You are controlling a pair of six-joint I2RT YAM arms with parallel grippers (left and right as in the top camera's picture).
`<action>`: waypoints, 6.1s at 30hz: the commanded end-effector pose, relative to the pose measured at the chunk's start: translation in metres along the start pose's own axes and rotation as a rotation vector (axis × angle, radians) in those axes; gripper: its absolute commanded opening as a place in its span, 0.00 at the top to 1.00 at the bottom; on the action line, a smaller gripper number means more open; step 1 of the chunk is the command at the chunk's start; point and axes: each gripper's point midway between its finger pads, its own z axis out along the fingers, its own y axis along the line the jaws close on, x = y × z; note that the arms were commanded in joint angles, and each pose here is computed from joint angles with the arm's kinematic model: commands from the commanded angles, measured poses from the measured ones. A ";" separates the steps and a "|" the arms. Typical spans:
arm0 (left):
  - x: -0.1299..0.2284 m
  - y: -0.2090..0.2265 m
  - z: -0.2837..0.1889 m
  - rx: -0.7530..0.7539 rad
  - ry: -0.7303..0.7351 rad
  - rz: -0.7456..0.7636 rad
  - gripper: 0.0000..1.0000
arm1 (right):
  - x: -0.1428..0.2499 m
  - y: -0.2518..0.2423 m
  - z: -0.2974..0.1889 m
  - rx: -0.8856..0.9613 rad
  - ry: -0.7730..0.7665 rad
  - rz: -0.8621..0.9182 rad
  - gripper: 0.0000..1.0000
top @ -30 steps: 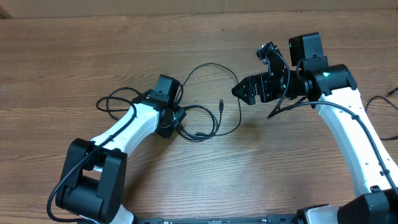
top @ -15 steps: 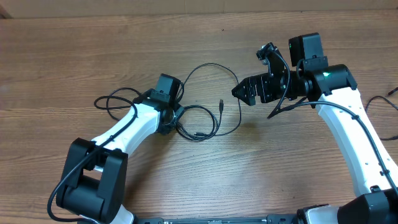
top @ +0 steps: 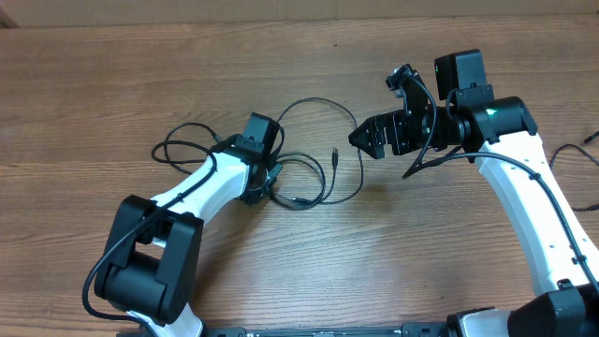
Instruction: Untangle cables
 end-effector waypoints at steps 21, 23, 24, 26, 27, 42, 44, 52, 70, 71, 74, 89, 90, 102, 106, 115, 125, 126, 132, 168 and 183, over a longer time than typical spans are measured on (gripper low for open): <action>-0.025 -0.045 -0.165 0.339 0.017 -0.175 0.96 | 0.006 0.078 0.000 -0.355 0.086 0.284 0.00; -0.023 -0.046 -0.165 0.342 0.040 -0.221 0.96 | 0.010 0.085 0.008 -0.336 0.119 0.332 0.00; -0.022 -0.046 -0.165 0.343 0.051 -0.253 0.96 | 0.013 0.087 0.012 -0.314 0.134 0.365 0.03; -0.020 -0.045 -0.165 0.338 0.069 -0.305 0.96 | 0.019 0.085 0.022 -0.233 0.159 0.451 0.15; -0.019 -0.045 -0.165 0.335 0.077 -0.339 0.96 | 0.021 0.082 0.028 -0.178 0.162 0.493 0.18; 0.008 -0.031 -0.163 0.234 0.257 -0.632 0.96 | 0.068 0.073 0.071 0.238 0.127 0.859 0.15; 0.008 -0.031 -0.163 0.234 0.257 -0.632 0.96 | 0.071 0.078 0.076 0.226 0.128 0.839 0.14; 0.012 -0.033 -0.164 0.235 0.274 -0.633 0.96 | 0.080 0.088 0.089 0.234 0.115 0.774 0.14; 0.019 -0.059 -0.176 0.331 0.377 -0.649 0.96 | 0.134 0.031 0.114 0.410 0.109 0.776 0.09; 0.020 -0.059 -0.176 0.334 0.380 -0.627 0.96 | 0.129 0.026 0.113 0.425 0.082 0.775 0.09; 0.026 -0.060 -0.178 0.344 0.404 -0.556 0.96 | 0.116 0.020 0.114 0.414 0.030 0.783 0.12; -0.010 -0.040 -0.160 0.293 0.141 -0.520 0.95 | 0.074 0.035 0.079 0.297 0.000 0.313 0.96; -0.017 -0.033 -0.155 0.264 0.090 -0.530 0.95 | 0.061 0.043 0.056 0.274 -0.057 0.306 0.96; -0.049 -0.011 -0.138 0.168 -0.075 -0.502 0.96 | 0.020 0.006 -0.120 0.386 -0.552 0.320 0.96; -0.059 -0.006 -0.138 0.167 -0.070 -0.484 0.96 | 0.036 -0.038 -0.149 0.553 -0.588 0.436 0.96; -0.083 0.008 -0.139 0.189 0.000 -0.456 0.96 | 0.064 -0.108 -0.155 0.752 -0.511 0.655 0.96; -0.086 -0.039 -0.156 0.446 0.018 0.104 0.83 | 0.058 -0.119 -0.093 0.591 -0.335 0.697 0.96; -0.086 -0.043 -0.158 0.469 0.004 0.177 0.76 | 0.055 -0.123 -0.090 0.594 -0.339 0.696 0.96; -0.089 -0.025 -0.150 0.373 -0.037 0.251 0.09 | 0.028 -0.128 -0.099 0.580 -0.441 0.662 0.96; 0.088 -0.206 -0.255 1.062 -0.417 1.170 0.13 | -0.127 0.123 -0.297 -0.063 -0.899 -0.156 0.96; 0.150 -0.233 -0.138 0.986 -0.263 1.226 0.22 | -0.132 0.131 -0.308 -0.076 -0.944 -0.191 0.94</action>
